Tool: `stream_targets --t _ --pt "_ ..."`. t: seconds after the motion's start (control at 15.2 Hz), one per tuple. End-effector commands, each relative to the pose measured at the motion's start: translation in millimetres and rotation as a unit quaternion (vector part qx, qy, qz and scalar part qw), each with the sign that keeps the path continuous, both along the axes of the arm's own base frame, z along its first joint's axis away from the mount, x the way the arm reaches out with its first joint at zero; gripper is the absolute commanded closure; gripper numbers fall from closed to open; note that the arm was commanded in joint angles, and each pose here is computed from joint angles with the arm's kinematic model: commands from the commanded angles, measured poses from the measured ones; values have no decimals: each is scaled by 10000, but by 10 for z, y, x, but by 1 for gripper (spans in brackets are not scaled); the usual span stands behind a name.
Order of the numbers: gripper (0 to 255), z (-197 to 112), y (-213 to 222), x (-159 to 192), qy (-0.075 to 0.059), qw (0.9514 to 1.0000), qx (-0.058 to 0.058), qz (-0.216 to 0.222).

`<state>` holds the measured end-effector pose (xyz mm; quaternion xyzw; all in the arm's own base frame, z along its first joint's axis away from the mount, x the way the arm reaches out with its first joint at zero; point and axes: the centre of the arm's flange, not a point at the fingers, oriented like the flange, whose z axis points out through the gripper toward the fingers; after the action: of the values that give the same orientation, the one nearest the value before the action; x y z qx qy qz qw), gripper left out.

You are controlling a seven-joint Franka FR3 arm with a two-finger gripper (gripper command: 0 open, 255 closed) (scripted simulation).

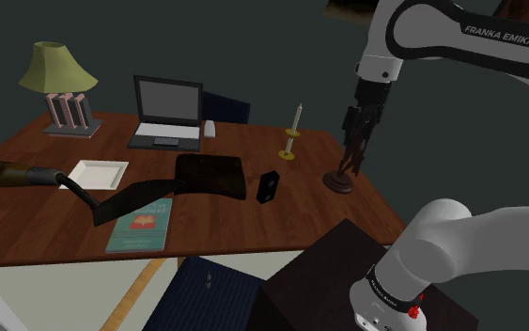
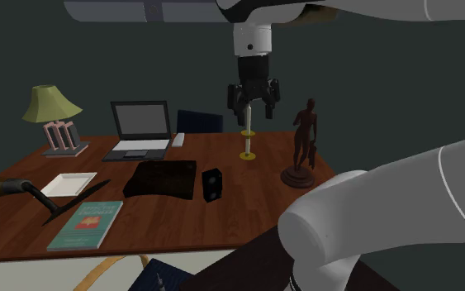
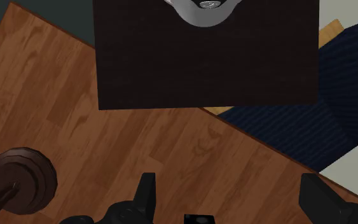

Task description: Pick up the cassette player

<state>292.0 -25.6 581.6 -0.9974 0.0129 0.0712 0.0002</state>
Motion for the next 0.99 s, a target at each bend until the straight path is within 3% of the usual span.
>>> stream_targets --t 0.0,0.46,0.92 --pt "0 0 0 0 0 10000 0 0" --pt "0 -680 46 580 -101 9972 45 -737" --pt "0 -1348 10 1174 -201 9889 90 -1470"
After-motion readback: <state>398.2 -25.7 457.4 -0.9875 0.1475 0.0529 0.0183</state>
